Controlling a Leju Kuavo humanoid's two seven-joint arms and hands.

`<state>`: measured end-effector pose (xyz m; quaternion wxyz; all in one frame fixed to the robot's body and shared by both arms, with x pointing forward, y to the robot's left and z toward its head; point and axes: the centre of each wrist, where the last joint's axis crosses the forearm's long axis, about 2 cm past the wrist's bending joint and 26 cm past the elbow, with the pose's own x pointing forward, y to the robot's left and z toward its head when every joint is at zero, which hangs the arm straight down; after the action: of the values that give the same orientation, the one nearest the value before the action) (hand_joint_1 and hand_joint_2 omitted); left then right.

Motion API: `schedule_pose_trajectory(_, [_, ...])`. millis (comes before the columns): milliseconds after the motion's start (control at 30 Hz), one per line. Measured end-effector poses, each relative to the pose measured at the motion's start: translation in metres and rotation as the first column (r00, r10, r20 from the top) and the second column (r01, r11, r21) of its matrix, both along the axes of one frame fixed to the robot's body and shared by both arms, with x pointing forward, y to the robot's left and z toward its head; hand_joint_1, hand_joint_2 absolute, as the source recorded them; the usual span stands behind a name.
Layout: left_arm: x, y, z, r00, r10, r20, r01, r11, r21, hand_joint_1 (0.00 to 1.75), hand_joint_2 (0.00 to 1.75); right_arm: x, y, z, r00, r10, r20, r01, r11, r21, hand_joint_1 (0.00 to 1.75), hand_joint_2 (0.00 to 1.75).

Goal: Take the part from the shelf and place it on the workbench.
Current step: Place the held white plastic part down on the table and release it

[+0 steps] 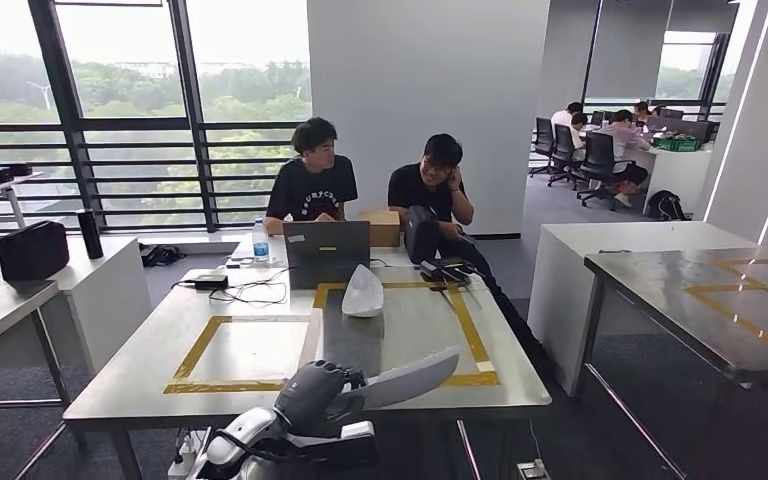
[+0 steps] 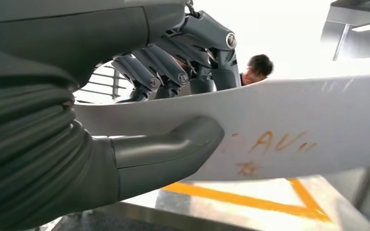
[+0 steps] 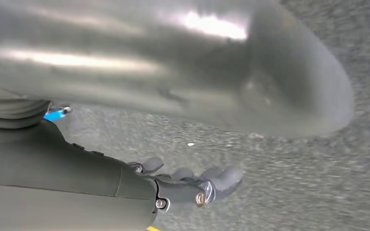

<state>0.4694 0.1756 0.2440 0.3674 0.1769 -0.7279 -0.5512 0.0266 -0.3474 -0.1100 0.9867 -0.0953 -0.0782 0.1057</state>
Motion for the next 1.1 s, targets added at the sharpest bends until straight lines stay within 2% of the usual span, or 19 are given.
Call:
schedule_pose_trajectory(167, [0.005,0.027,-0.002,0.999,0.041,0.006,-0.041,0.999,0.024,1.75,1.75,0.001,0.001,0.0,0.999,0.038,0.029,-0.039,0.999,0.005,0.0,0.0])
schedule_pose_trajectory(267, [0.004,0.037,-0.01,0.998,0.059,-0.012,-0.058,0.997,0.04,1.75,1.75,0.0,0.004,0.0,0.999,0.041,0.022,-0.042,0.999,0.013,0.0,0.0])
schedule_pose_trajectory(367, [0.006,0.043,-0.01,0.997,0.077,-0.015,-0.076,0.996,0.051,1.75,1.75,-0.004,0.006,-0.001,1.0,0.031,0.002,-0.031,0.999,0.018,0.0,0.0])
schedule_pose_trajectory(667, [0.012,0.033,0.01,0.995,0.102,0.013,-0.102,0.994,0.045,1.75,1.75,-0.004,0.01,-0.001,1.0,0.002,-0.011,-0.002,1.0,0.02,0.0,0.0])
schedule_pose_trajectory(800, [0.012,0.032,0.008,0.992,0.124,-0.004,-0.124,0.991,0.052,1.75,1.75,-0.008,0.011,-0.002,1.0,-0.007,-0.013,0.007,1.0,0.02,0.0,0.0])
schedule_pose_trajectory(933, [0.014,0.037,0.01,0.986,0.167,-0.002,-0.166,0.983,0.072,1.75,1.75,-0.011,0.011,-0.002,1.0,0.002,-0.008,-0.002,1.0,0.019,0.0,0.0])
schedule_pose_trajectory(1100, [0.017,0.057,0.009,0.972,0.234,0.005,-0.233,0.966,0.11,1.75,1.75,-0.012,0.012,-0.002,1.0,0.013,-0.005,-0.013,1.0,0.023,0.0,0.0])
